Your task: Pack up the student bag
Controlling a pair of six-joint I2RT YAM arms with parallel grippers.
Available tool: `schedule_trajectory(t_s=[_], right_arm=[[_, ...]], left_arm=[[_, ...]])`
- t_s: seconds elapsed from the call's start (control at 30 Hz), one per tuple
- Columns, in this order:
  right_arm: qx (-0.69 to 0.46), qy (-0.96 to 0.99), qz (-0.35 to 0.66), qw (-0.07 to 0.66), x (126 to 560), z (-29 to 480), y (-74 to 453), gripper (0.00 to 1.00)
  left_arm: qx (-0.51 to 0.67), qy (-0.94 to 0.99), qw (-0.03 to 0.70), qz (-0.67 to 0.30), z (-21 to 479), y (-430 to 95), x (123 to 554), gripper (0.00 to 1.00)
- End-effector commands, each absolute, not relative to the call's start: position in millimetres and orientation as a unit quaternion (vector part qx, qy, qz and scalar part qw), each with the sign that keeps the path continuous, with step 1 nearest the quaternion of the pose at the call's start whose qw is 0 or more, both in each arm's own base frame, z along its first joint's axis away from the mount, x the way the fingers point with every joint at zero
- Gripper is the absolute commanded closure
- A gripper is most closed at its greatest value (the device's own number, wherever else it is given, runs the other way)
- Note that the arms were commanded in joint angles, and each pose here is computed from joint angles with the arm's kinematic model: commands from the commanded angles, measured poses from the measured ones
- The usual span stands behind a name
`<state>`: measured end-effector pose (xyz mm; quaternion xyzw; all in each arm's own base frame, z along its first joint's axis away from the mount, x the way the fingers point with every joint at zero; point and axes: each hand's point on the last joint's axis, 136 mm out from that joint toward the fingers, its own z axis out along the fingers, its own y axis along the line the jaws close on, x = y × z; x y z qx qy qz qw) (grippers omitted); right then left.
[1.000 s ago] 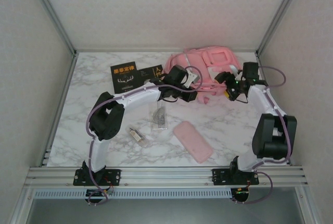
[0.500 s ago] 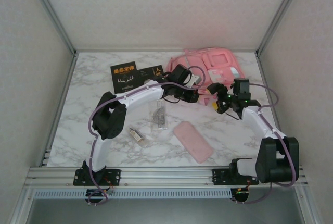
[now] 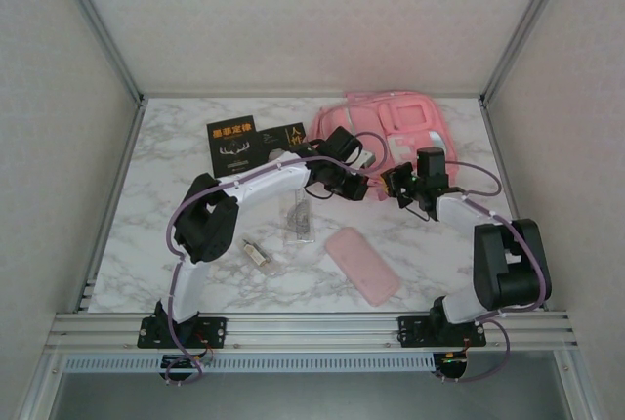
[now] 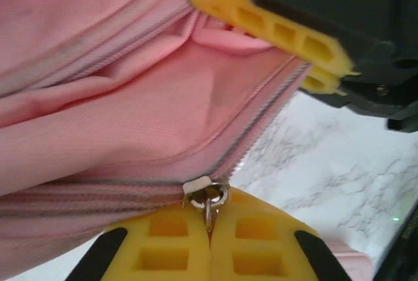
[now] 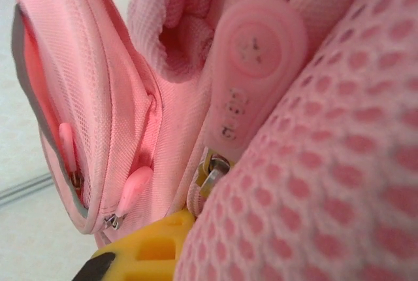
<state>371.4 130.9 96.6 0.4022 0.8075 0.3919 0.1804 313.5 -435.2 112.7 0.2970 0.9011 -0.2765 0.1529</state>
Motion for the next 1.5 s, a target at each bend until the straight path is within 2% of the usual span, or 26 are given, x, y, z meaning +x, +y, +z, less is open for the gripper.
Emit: schedule_trajectory(t_s=[0.0,0.23,0.47,0.67,0.83,0.9,0.93,1.0,1.03,1.07,1.2,1.47], right_arm=[[0.362,0.839,0.323,0.247,373.6,109.9,106.6,1.0],[0.254,0.891,0.252,0.278,373.7,124.3,96.3,1.0],[0.181,0.922,0.191,0.285,380.8,133.4,76.6,1.0],[0.181,0.922,0.176,0.293,401.5,138.1,45.4,1.0],[0.196,0.92,0.172,0.293,434.0,142.7,33.6,1.0],[0.235,0.921,0.151,0.272,439.3,141.0,23.3,0.99],[0.243,0.922,0.151,0.261,440.2,143.4,22.9,0.92],[0.257,0.921,0.155,0.248,436.5,149.8,23.9,0.55],[0.262,0.919,0.161,0.248,431.9,154.0,25.4,0.42],[0.268,0.915,0.168,0.25,426.3,158.9,26.7,0.36],[0.28,0.908,0.191,0.246,390.2,175.1,32.7,0.28],[0.303,0.884,0.296,0.196,326.1,181.6,67.8,0.27]], left_arm=[[0.295,0.92,0.147,-0.214,129.4,-392.2,315.1,1.0],[0.236,0.954,0.129,-0.131,115.0,-314.7,339.2,1.0],[0.197,0.962,0.151,-0.111,120.1,-282.7,379.2,1.0],[0.226,0.946,0.14,-0.184,136.9,-317.3,355.3,1.0],[0.247,0.919,0.13,-0.278,158.0,-372.6,320.2,1.0],[0.253,0.905,0.125,-0.319,167.5,-398.2,308.9,1.0],[0.252,0.9,0.123,-0.332,170.4,-408.2,306.2,1.0],[0.256,0.891,0.125,-0.353,176.4,-428.9,303.2,1.0],[0.254,0.89,0.129,-0.356,177.3,-435.8,305.0,1.0],[0.252,0.888,0.133,-0.361,179.2,-443.2,307.5,1.0],[0.23,0.881,0.142,-0.388,185.1,-470.1,321.7,1.0],[0.211,0.866,0.14,-0.432,193.0,-504.1,320.3,1.0]])
